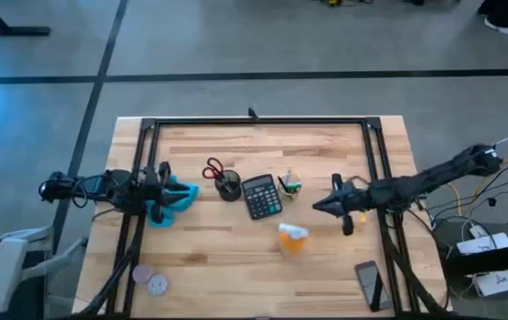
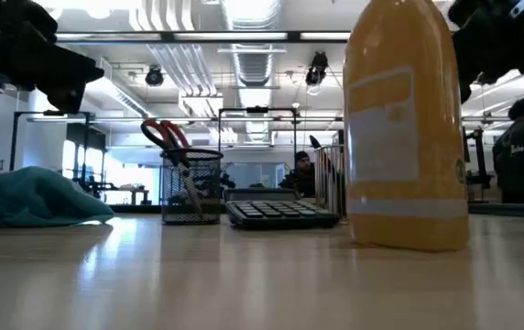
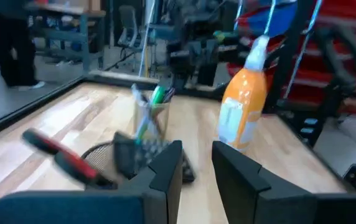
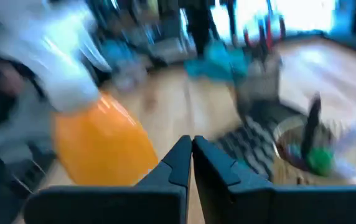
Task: Apply microfiber cloth
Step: Return to Home Position
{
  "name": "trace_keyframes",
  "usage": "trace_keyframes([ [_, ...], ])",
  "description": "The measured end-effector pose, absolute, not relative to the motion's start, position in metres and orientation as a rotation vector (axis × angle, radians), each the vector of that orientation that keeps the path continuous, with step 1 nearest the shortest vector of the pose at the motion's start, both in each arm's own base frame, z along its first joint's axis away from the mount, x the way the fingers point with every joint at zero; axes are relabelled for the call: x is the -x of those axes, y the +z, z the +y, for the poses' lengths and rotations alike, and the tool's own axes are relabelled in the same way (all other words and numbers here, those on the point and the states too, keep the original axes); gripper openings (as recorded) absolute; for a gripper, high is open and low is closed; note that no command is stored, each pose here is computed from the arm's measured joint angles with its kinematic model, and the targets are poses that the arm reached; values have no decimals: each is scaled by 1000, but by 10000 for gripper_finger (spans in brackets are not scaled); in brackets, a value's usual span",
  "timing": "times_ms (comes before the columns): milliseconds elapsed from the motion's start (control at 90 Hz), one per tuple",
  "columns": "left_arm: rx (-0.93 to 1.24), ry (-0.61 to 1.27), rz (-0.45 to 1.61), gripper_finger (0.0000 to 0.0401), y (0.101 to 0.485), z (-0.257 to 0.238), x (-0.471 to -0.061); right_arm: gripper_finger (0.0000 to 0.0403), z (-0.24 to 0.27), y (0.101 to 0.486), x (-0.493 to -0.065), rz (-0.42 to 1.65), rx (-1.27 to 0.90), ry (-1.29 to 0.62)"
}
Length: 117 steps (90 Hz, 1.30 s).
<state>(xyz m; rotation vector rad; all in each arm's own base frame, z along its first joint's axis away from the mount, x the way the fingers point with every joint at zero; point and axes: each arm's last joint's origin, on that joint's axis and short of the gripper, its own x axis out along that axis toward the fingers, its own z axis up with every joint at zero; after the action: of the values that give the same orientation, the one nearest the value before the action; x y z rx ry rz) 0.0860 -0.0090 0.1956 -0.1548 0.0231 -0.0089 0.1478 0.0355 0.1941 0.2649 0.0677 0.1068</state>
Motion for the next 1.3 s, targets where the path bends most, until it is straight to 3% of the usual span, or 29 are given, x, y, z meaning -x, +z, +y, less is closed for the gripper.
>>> trace_keyframes([
  [244,138,-33,14,75,192,-10,-88,0,23,172,-139,59,-273,56],
  [1100,71,23,-56,75,171,-10,-96,0,19,176,-115,-60,-97,71],
  [1300,45,-121,-46,71,171,-14,-96,0,18,178,-115,-84,-28,65],
])
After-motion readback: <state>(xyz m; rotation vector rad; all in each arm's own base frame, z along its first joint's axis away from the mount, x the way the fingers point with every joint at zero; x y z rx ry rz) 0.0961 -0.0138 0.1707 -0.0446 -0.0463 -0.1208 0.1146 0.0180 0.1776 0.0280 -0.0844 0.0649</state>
